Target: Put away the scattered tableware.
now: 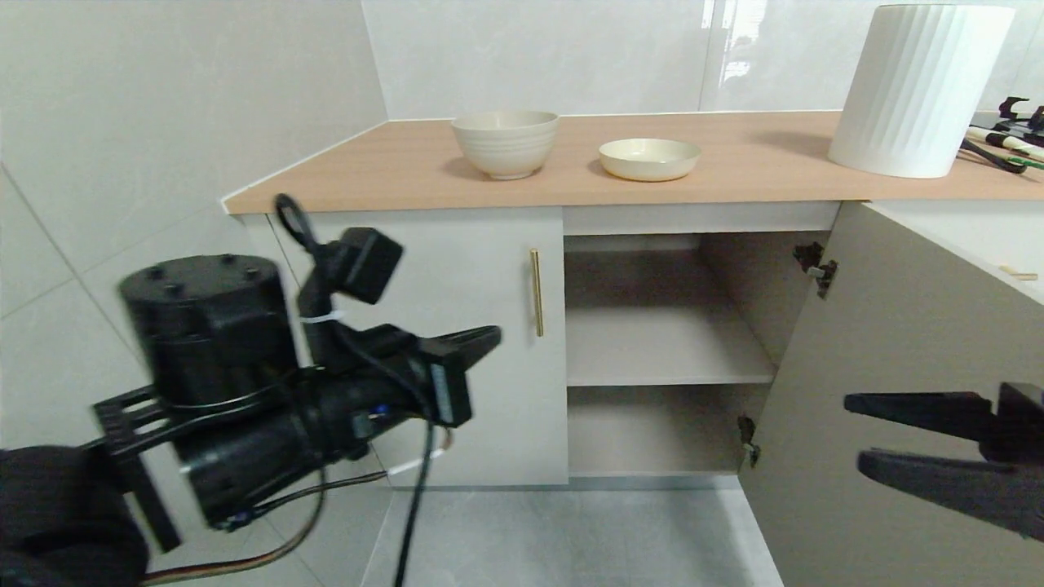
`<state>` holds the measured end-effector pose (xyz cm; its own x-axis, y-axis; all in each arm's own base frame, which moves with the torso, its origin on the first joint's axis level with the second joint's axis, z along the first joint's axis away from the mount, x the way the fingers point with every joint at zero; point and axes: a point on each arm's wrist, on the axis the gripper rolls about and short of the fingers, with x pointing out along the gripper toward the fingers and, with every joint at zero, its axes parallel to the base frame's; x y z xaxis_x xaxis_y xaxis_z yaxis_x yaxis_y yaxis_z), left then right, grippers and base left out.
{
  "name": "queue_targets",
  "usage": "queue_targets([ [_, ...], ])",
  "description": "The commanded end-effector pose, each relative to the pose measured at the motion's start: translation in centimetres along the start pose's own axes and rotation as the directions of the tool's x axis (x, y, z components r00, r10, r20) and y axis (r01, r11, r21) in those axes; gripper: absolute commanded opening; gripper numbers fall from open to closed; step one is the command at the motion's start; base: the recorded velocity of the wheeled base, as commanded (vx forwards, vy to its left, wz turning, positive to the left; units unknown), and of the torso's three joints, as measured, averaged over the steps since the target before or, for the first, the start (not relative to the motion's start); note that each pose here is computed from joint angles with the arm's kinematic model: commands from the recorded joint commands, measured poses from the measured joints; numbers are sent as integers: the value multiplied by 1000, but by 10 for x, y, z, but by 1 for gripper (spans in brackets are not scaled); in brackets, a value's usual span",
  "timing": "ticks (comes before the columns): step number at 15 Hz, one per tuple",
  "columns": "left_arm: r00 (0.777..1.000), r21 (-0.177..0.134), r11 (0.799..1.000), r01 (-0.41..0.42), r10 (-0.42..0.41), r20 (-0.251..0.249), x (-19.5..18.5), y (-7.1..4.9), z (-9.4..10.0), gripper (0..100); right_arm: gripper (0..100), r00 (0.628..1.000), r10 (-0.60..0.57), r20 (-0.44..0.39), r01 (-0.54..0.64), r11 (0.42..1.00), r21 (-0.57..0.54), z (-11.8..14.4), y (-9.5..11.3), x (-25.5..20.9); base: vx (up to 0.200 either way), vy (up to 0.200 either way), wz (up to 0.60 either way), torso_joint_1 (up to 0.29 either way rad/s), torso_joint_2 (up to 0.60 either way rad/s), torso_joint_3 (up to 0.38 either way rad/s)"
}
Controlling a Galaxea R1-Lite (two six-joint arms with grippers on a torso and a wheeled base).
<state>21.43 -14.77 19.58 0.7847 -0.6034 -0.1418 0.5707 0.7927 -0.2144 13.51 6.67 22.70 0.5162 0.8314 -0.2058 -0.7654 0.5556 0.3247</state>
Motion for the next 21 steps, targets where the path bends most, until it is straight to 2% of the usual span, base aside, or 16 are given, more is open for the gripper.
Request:
queue_targets([
  [1, 979, 57, 981, -188, 182, 91, -82, 33, -4, 0, 100, 994, -51, -94, 58, 996, 74, 8, -34, 42, 0, 0, 0, 0, 0, 0],
  [3, 978, 59, 979, -195, 190, 80, -88, 35, -7, 0, 100, 985, -137, -105, 145, 987, 74, 5, -36, 44, 0, 0, 0, 0, 0, 0],
  [4, 979, 61, 979, -196, 191, 75, -86, 35, -4, 0, 100, 970, -219, -105, 227, 972, 68, 5, -36, 43, 0, 0, 0, 0, 0, 0],
  [6, 978, 57, 977, -207, 205, 44, -87, 37, -5, 0, 100, 909, -414, -53, 416, 908, 39, 15, -35, 40, 0, 0, 0, 0, 0, 0],
  [7, 972, 43, 972, -232, 230, 55, -88, 41, 0, 100, 100, 874, -485, -29, 485, 874, 26, 19, -30, 38, 0, 0, 0, 0, 0, 0],
  [8, 964, 23, 966, -258, 255, 70, -89, 45, 6, 100, 100, 846, -532, -18, 533, 846, 19, 20, -26, 35, 0, 0, 0, 0, 0, 0],
  [9, 960, 18, 962, -272, 270, 74, -89, 47, 10, 100, 100, 838, -546, -19, 546, 838, 18, 20, -24, 32, 0, 0, 0, 0, 0, 0],
  [11, 955, 13, 957, -291, 290, 61, -90, 50, 12, 100, 100, 837, -548, -6, 548, 836, 19, 22, -22, 29, 0, 0, 0, 0, 0, 0],
  [12, 955, 11, 956, -293, 292, 44, -92, 49, 14, 100, 100, 837, -547, 11, 546, 837, 19, 25, -20, 27, 0, 0, 0, 0, 0, 0],
  [16, 955, 7, 956, -295, 295, -20, -105, 42, 22, 100, 100, 835, -551, -7, 551, 835, 19, 24, -18, 23, 0, 0, 0, 0, 0, 0],
  [21, 956, 5, 957, -291, 291, -47, -107, 42, 22, 100, 100, 840, -543, -6, 543, 840, 16, 23, -16, 23, 40, 0, 0, 0, 0, 1],
])
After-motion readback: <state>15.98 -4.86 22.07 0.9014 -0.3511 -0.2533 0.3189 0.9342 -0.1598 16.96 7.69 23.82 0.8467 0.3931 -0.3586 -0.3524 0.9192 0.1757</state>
